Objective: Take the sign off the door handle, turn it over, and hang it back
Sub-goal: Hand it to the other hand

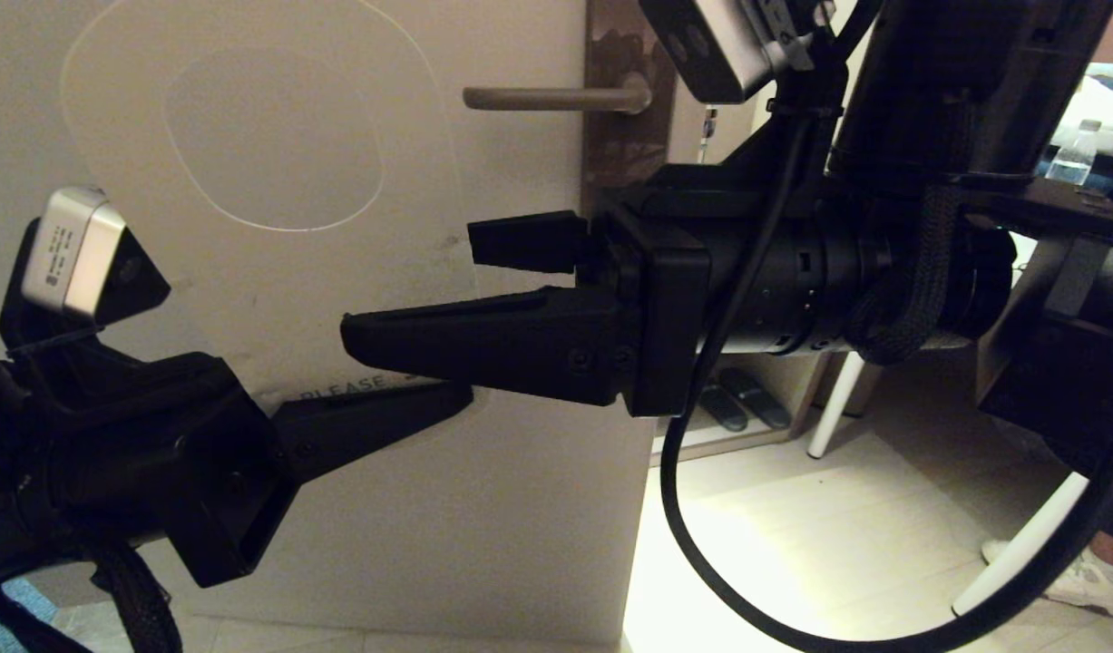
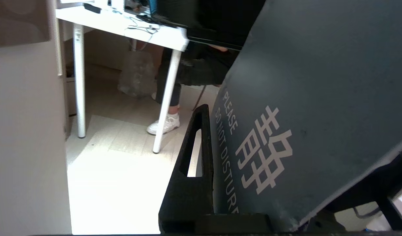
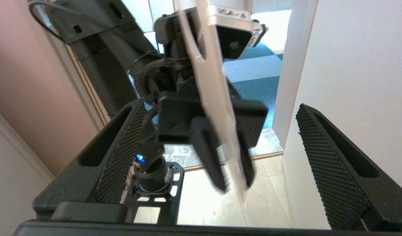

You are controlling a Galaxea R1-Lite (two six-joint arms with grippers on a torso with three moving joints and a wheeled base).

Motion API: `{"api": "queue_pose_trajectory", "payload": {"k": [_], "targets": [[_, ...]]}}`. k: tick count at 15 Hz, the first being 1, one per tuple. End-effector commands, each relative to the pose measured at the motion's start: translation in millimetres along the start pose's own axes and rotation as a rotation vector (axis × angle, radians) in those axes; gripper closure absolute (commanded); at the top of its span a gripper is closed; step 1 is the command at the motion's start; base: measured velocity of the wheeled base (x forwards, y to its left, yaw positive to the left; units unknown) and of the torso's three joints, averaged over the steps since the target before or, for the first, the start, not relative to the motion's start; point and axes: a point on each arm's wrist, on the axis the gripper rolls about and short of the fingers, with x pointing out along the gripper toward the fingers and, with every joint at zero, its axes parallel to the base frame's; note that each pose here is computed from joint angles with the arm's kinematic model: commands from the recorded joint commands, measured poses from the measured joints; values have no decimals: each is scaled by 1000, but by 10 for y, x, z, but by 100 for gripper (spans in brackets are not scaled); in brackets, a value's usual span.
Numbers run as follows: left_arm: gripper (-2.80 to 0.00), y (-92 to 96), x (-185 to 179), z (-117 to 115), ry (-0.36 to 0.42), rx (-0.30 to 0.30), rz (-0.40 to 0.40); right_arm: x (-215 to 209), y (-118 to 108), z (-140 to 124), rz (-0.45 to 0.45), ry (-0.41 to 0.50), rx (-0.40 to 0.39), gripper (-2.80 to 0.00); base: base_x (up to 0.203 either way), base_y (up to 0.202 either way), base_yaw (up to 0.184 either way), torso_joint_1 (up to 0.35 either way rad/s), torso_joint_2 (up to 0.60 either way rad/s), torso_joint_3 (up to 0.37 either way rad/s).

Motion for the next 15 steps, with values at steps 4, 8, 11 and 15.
{"api": "queue_pose_trajectory", "payload": {"k": [4, 8, 11, 15], "targets": [[0, 43, -34, 15, -8, 3, 24, -150, 162, 66, 7, -12, -11, -280, 0, 0, 0, 0, 0, 0], [0, 76, -84, 33, -17, 11, 54, -223, 165, 97, -12, -20, -19, -280, 0, 0, 0, 0, 0, 0], [0, 81, -176, 47, -30, 21, 89, -278, 225, 119, -11, -25, -25, -280, 0, 0, 0, 0, 0, 0], [0, 44, -281, 29, -38, 26, 117, -361, 313, 147, -10, -32, -32, -280, 0, 0, 0, 0, 0, 0]]}}
